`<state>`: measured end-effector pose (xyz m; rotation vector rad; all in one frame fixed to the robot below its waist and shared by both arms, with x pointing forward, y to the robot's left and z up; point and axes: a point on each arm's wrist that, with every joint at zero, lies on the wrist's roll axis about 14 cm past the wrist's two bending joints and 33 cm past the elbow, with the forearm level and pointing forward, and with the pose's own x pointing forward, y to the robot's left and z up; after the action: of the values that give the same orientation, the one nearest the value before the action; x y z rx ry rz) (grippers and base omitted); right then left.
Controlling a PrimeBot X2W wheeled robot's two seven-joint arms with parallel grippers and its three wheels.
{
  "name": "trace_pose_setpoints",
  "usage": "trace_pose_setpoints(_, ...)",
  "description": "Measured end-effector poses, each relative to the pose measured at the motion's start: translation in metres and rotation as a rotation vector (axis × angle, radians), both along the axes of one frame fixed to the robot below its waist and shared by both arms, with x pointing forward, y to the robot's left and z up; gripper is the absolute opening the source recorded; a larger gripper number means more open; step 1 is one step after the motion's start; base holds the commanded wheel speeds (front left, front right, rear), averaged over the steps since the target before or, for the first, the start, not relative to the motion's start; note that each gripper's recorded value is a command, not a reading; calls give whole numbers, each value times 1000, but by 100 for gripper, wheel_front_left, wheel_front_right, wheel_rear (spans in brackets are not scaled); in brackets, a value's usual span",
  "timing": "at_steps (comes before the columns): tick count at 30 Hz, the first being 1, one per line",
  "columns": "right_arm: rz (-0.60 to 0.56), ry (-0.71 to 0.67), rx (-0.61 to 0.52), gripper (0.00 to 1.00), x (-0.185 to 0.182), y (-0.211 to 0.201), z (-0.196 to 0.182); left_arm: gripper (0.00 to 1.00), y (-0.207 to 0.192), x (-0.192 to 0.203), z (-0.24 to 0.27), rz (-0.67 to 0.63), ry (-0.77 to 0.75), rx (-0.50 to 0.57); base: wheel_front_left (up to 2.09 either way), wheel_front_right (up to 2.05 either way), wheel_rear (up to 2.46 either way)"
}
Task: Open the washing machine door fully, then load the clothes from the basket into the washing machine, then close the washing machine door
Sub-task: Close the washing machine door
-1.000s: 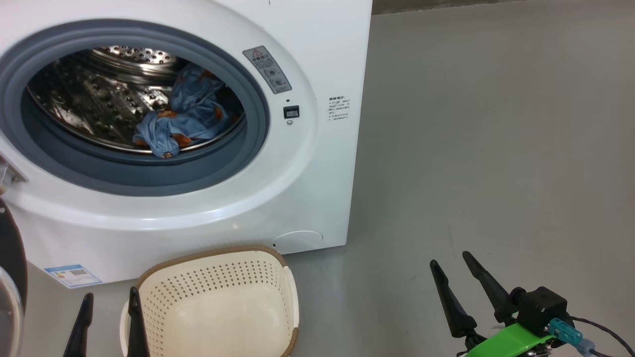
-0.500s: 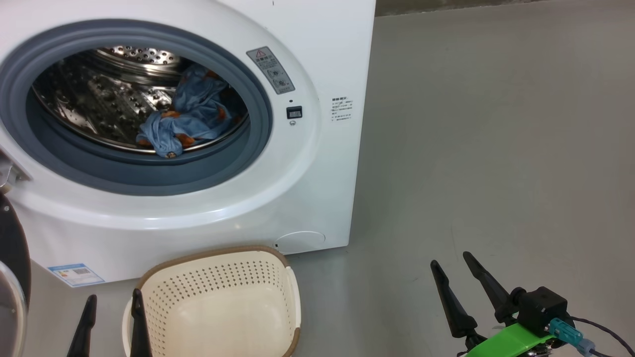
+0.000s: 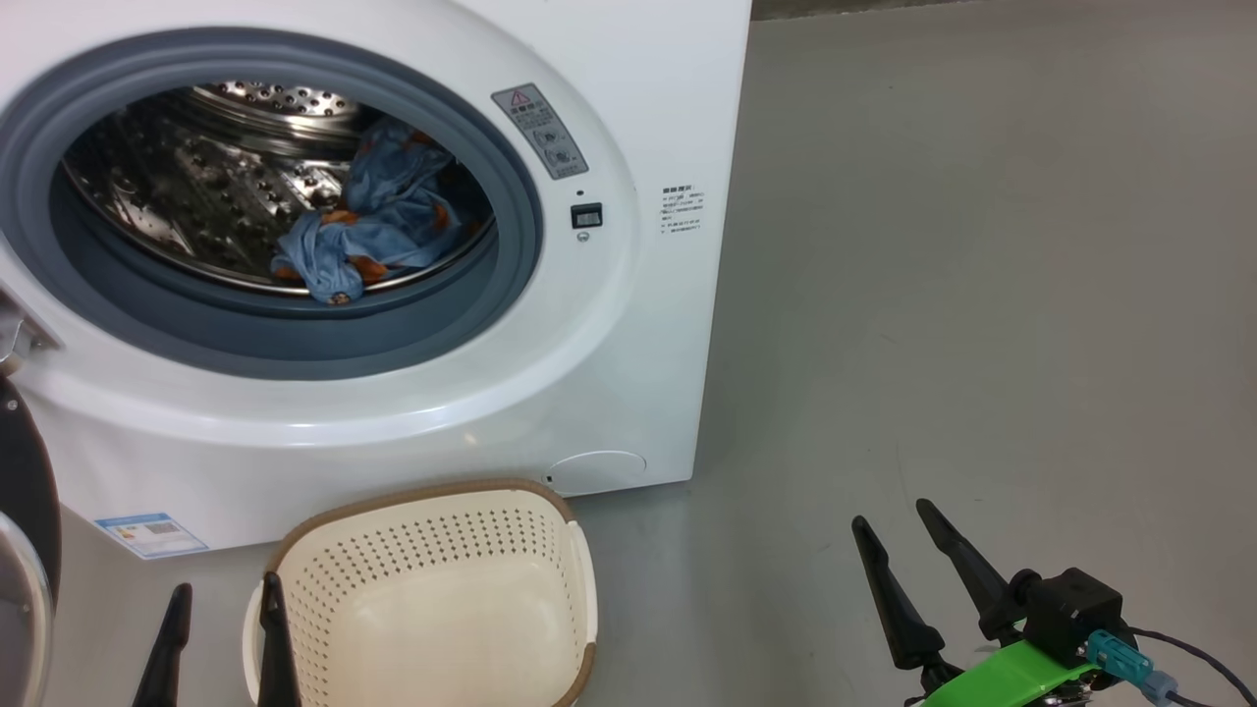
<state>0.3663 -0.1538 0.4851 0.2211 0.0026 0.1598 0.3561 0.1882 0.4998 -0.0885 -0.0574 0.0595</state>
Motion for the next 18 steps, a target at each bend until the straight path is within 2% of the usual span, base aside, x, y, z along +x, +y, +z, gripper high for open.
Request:
trace_pose_setpoints(9, -1, 8, 1, 100, 1, 0, -3, 100, 3, 1, -2, 8, 5, 2, -23, 23, 0)
trace_pose_setpoints(18, 1, 16, 1, 100, 2, 1, -5, 100, 6, 0, -2, 17, 7, 2, -137, 137, 0)
